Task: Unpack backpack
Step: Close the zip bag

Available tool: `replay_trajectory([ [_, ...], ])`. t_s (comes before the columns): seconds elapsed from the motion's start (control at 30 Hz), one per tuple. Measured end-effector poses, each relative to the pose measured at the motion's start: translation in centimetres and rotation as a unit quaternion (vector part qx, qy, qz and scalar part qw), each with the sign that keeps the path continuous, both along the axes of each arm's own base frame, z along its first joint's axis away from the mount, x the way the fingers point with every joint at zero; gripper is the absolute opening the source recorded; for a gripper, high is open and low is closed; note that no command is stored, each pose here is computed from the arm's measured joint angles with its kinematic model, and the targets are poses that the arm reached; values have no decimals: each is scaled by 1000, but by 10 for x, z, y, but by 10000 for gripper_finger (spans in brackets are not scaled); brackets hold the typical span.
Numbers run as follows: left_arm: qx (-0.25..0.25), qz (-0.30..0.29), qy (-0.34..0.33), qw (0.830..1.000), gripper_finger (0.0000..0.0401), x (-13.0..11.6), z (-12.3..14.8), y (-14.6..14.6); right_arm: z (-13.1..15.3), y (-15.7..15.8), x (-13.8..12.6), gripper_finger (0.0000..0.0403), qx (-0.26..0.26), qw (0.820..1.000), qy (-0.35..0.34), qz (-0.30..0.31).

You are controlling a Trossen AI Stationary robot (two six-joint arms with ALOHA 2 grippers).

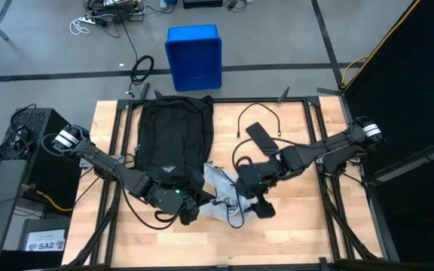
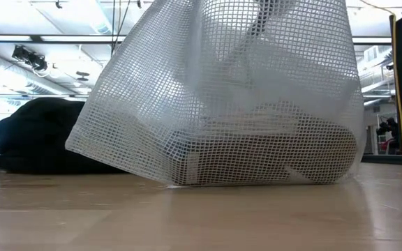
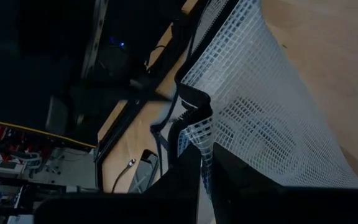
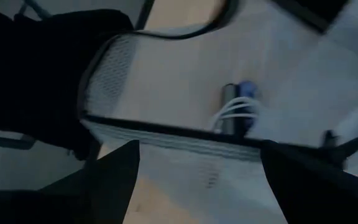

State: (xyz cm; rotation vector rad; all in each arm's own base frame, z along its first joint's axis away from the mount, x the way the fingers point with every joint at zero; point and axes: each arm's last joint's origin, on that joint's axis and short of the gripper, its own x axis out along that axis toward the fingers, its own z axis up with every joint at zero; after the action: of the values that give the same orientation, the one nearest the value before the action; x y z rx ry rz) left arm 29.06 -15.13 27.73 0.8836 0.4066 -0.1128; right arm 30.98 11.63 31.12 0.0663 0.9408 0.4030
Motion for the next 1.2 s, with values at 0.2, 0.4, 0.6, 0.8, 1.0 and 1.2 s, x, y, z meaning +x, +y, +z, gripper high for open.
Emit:
replay_trajectory([
  [0.2,0,0,1,1000,0,0,0,0,0,38,-17,299,-2,1000,4,15],
  [0.4,-2,2,1,1000,0,0,0,0,2,74,-35,279,-9,1000,-18,21],
  [0.6,-12,6,-1,1000,0,0,0,0,5,85,-43,273,-89,992,-84,8],
  [0.8,-12,6,-1,1000,0,0,0,0,6,72,-32,277,-130,985,-111,3],
  [1.0,-11,7,1,1000,0,0,0,1,10,66,-23,270,-100,987,-124,18],
  [1.2,-8,9,3,1000,0,0,-1,1,-7,79,-19,267,-78,993,-87,23],
])
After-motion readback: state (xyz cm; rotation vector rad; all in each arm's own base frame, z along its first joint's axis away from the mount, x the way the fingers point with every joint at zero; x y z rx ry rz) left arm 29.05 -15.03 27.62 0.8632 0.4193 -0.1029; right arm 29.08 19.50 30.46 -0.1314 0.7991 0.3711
